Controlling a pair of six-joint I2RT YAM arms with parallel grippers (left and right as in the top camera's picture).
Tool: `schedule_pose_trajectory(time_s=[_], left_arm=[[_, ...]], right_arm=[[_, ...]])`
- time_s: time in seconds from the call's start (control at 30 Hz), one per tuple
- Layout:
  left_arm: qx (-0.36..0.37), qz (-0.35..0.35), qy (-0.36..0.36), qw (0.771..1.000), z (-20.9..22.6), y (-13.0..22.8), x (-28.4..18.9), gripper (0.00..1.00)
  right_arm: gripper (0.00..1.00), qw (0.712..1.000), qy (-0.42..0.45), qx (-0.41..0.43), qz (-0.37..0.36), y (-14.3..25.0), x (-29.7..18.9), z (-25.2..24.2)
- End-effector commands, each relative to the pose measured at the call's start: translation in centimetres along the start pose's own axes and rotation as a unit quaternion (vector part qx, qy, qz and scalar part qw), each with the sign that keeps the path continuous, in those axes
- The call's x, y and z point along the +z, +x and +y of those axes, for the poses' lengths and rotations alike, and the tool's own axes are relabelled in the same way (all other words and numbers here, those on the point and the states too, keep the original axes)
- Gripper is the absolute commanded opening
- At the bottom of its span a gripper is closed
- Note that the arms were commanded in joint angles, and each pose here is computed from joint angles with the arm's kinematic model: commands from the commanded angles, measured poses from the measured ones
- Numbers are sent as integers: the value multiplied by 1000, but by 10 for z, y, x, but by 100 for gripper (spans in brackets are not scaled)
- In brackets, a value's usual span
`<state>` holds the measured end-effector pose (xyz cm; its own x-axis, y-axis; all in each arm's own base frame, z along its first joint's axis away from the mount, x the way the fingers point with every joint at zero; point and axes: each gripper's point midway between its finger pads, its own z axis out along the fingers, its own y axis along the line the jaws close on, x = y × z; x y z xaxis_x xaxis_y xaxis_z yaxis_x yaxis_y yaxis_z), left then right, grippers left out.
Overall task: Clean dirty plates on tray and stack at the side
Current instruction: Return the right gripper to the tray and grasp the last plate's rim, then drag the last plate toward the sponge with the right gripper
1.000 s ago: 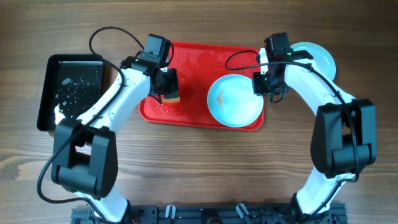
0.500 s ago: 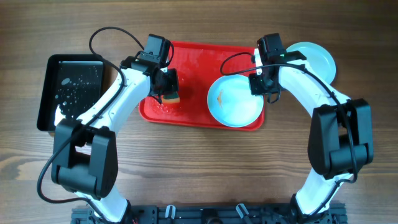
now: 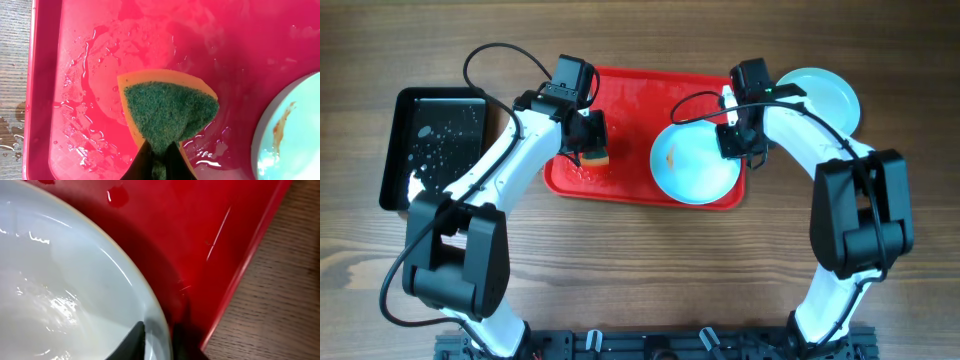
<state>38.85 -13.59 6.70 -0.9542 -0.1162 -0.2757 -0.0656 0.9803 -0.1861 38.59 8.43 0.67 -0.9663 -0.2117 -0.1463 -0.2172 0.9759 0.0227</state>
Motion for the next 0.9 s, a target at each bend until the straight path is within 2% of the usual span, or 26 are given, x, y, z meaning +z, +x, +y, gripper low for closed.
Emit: schedule_pose_trajectory(time_s=[0.0, 0.07, 0.13, 0.3, 0.33, 0.37, 0.43, 0.57, 0.7, 0.87], left_arm=[[0, 2, 8, 1000, -4, -2, 1, 4], [0, 0, 8, 1000, -4, -2, 1, 4], [0, -1, 9, 1000, -4, -3, 1, 4], [0, -3, 10, 1000, -5, -4, 1, 4], [0, -4, 10, 1000, -5, -4, 1, 4], [0, -4, 10, 1000, -5, -4, 1, 4], [0, -3, 10, 1000, -5, -4, 1, 4], [0, -1, 9, 1000, -4, -3, 1, 4], [-1, 4, 7, 1000, -3, -1, 1, 4], [-1, 4, 7, 1000, -3, -1, 1, 4]], right_arm=[[15, 999, -40, -4, 10, 4, 6, 13], [7, 999, -46, 18, 11, 4, 6, 16], [5, 998, -64, 24, 12, 4, 5, 22], [7, 988, -135, 69, 18, 2, 1, 57], [8, 987, -135, 85, 18, 1, 3, 63], [14, 986, -135, 93, 15, -1, 4, 67], [31, 986, -138, 96, 5, -7, 8, 81], [44, 986, -145, 85, -3, -10, 13, 107], [43, 985, -141, 96, 13, -3, 11, 109], [43, 986, -141, 94, 2, -11, -4, 101]])
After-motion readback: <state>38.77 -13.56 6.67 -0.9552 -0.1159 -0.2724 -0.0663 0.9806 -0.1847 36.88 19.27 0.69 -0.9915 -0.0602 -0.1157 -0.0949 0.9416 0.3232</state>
